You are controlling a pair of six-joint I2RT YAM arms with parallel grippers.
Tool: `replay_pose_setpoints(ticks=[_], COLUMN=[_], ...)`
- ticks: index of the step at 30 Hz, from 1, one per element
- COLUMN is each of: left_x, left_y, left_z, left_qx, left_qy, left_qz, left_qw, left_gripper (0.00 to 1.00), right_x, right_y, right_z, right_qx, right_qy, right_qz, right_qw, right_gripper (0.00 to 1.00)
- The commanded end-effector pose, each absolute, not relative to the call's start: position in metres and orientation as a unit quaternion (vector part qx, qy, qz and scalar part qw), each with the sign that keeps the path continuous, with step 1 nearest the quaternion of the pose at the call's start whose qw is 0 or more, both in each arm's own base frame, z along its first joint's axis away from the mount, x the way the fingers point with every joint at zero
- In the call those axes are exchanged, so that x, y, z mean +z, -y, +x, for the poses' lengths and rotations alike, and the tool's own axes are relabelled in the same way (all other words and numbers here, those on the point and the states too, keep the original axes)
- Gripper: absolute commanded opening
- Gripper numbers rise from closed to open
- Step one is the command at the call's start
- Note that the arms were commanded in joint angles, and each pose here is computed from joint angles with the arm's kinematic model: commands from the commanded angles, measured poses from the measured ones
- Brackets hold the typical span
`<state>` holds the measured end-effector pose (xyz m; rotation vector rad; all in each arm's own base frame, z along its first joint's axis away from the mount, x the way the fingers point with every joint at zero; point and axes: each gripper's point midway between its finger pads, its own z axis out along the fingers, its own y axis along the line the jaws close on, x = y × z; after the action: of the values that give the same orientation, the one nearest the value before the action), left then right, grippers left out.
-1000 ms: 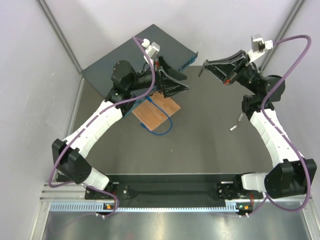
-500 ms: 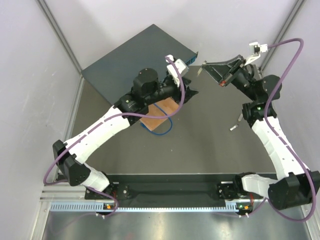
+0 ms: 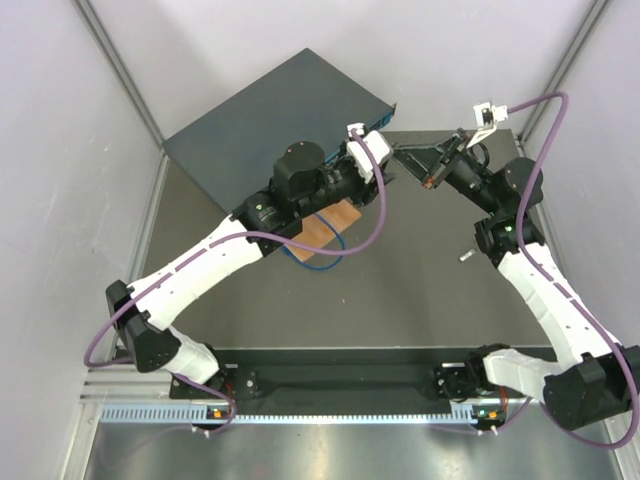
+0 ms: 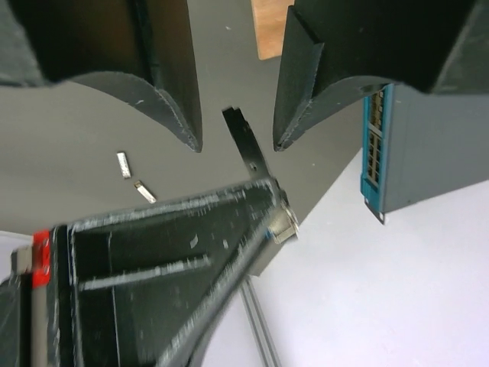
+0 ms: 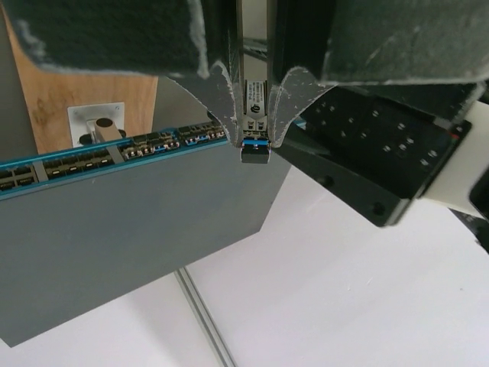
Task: Insert the plug into the switch port
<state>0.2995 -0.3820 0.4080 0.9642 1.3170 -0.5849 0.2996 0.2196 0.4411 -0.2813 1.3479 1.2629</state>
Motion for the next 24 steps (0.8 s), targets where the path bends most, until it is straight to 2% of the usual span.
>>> replay_pose_setpoints(ticks=[1, 5, 7, 8, 11, 16, 18, 19, 20, 21, 22, 24], left_x=[0.441, 0.439, 0.435, 0.434, 0.428, 0.423, 0.421, 0.420, 0.420, 0.419, 0.420, 0.417], left_y=[0.382, 0.385, 0.385, 0.385, 0.384, 0.386, 0.386, 0.386, 0.387, 0.387, 0.385, 0.381], left_z=[0.300, 0.301, 0.305, 0.305, 0.309, 0.313, 0.314, 0.314, 0.313, 0.313, 0.312, 0.306], left_qx=[-0.257, -0.257, -0.252, -0.249, -0.240, -0.234, -0.229, -0.228, -0.228, -0.226, -0.220, -0.215], left_qy=[-0.550, -0.552, -0.558, -0.558, -0.567, -0.572, -0.573, -0.574, -0.571, -0.571, -0.565, -0.557], left_qz=[0.411, 0.412, 0.409, 0.412, 0.411, 0.411, 0.415, 0.417, 0.421, 0.424, 0.431, 0.447], left_qw=[0.680, 0.678, 0.677, 0.676, 0.673, 0.670, 0.668, 0.667, 0.667, 0.666, 0.668, 0.667], left_gripper=[0.46, 0.34, 0.23, 0.20, 0.20, 0.28, 0.26, 0.21, 0.09, 0.01, 0.00, 0.00], right_x=[0.455, 0.456, 0.455, 0.455, 0.456, 0.454, 0.453, 0.453, 0.450, 0.448, 0.448, 0.437], right_y=[-0.220, -0.222, -0.222, -0.222, -0.221, -0.223, -0.224, -0.224, -0.225, -0.225, -0.225, -0.220], right_z=[0.288, 0.283, 0.282, 0.282, 0.279, 0.277, 0.275, 0.275, 0.275, 0.275, 0.274, 0.278], right_qx=[0.541, 0.551, 0.553, 0.553, 0.556, 0.564, 0.567, 0.567, 0.567, 0.567, 0.563, 0.548], right_qy=[-0.554, -0.547, -0.549, -0.549, -0.546, -0.546, -0.546, -0.547, -0.553, -0.558, -0.560, -0.584], right_qz=[-0.133, -0.134, -0.131, -0.129, -0.129, -0.130, -0.131, -0.133, -0.132, -0.133, -0.138, -0.142], right_qw=[0.619, 0.616, 0.613, 0.613, 0.613, 0.606, 0.603, 0.602, 0.595, 0.592, 0.592, 0.582], right_gripper=[0.00, 0.00, 0.00, 0.00, 0.00, 0.00, 0.00, 0.00, 0.01, 0.07, 0.27, 0.51])
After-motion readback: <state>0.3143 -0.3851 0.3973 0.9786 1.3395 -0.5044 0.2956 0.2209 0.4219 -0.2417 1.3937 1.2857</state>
